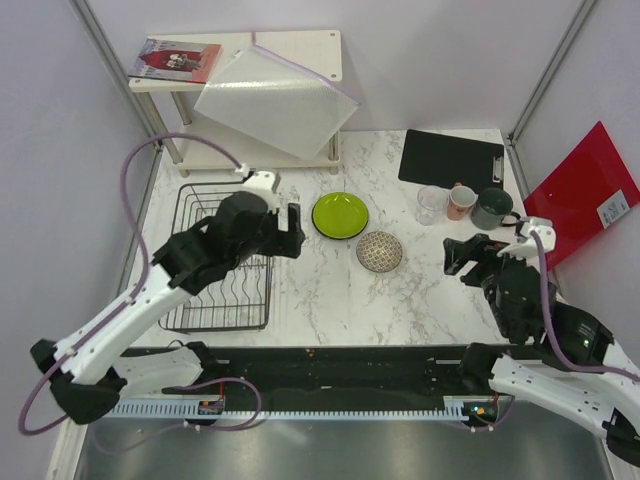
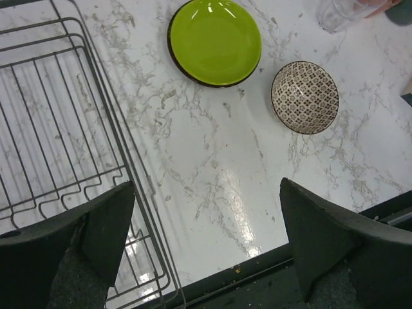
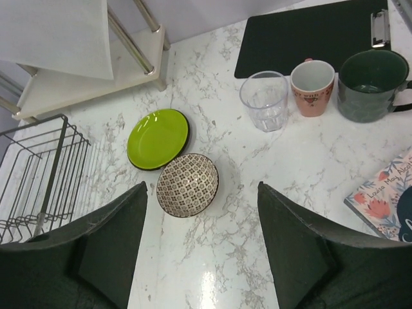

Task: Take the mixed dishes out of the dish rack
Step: Reset both arms

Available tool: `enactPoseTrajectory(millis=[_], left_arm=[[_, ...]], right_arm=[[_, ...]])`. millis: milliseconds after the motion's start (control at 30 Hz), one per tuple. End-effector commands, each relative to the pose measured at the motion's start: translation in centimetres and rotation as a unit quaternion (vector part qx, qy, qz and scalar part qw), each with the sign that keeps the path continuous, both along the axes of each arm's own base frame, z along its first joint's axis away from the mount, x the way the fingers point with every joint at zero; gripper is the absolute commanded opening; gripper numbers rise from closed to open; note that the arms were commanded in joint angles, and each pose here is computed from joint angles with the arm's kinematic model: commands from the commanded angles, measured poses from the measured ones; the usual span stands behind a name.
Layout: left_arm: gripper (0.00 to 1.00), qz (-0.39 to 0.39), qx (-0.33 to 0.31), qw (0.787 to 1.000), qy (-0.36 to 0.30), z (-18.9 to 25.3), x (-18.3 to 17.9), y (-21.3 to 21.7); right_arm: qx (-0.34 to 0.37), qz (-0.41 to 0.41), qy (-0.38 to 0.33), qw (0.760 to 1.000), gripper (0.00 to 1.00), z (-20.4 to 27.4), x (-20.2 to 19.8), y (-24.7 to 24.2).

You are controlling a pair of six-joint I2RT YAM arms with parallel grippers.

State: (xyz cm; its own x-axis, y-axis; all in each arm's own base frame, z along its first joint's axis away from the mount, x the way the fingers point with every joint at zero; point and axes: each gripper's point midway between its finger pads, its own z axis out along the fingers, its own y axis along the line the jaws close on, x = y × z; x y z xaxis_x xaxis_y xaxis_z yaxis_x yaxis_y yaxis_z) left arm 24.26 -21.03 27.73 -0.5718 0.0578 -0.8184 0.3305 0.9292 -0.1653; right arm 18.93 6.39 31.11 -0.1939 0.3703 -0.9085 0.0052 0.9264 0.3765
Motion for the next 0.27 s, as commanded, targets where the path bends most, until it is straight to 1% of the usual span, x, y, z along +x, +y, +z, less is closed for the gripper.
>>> enactPoseTrajectory(millis=[0, 233], left_arm=[[0.99, 0.046, -0.064, 0.997, -0.026, 1.1, -0.7, 2.3], [0.99, 0.06, -0.053, 0.997, -0.02, 0.5, -1.1, 3.3]], right_arm=[[0.0, 0.034, 0.004, 0.999, 0.77, -0.4, 1.1, 3.2], [-0.01, 0.061, 0.018, 0.998, 0.77, -1.4, 2.2, 6.2]])
